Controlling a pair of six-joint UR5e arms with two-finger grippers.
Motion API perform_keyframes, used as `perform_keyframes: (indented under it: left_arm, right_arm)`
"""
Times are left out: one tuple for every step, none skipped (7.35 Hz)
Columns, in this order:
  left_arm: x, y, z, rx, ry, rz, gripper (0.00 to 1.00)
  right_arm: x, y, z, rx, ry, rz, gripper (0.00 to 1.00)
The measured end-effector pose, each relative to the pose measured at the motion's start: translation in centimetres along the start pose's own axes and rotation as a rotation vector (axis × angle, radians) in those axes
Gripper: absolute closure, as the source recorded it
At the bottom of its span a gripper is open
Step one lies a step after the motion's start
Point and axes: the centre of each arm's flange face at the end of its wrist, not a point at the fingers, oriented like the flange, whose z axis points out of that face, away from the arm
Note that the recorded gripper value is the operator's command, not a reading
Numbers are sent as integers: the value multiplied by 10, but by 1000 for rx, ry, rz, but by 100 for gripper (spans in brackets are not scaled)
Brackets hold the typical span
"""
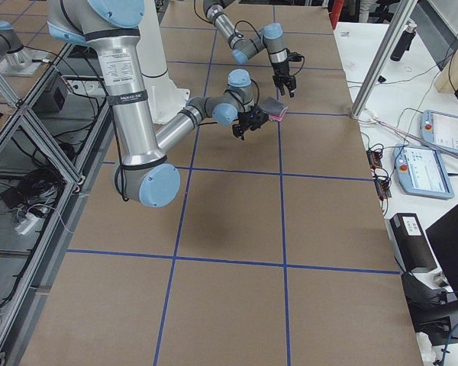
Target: Fold towel twice with both arms
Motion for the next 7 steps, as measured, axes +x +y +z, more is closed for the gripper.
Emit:
perform_keyframes:
  left_arm:
    - [7, -1, -8, -1, 15, 0, 0]
    - [10, -2, -19, -9, 31, 1, 0]
    - [1, -5, -32, -28, 40, 2, 0]
    - [-25, -11, -49, -49, 48, 4, 0]
    - [-56, -16, -70, -68, 56, 8, 0]
    - [-85, -19, -89, -88, 59, 11, 0]
    - [-105, -20, -103, -100, 59, 13, 0]
  right_arm:
    - [-4, 3, 1, -3, -3, 0, 0]
    - [-13, 9, 3, -7, -9, 0, 0]
    - [-29, 15, 9, -4, -17, 1, 0]
    - [-53, 23, 19, 8, -30, 1, 0]
    - [-82, 33, 30, 21, -44, 0, 0]
    - [-107, 40, 41, 32, -71, 1, 0]
    - [-123, 41, 57, 28, -114, 9, 0]
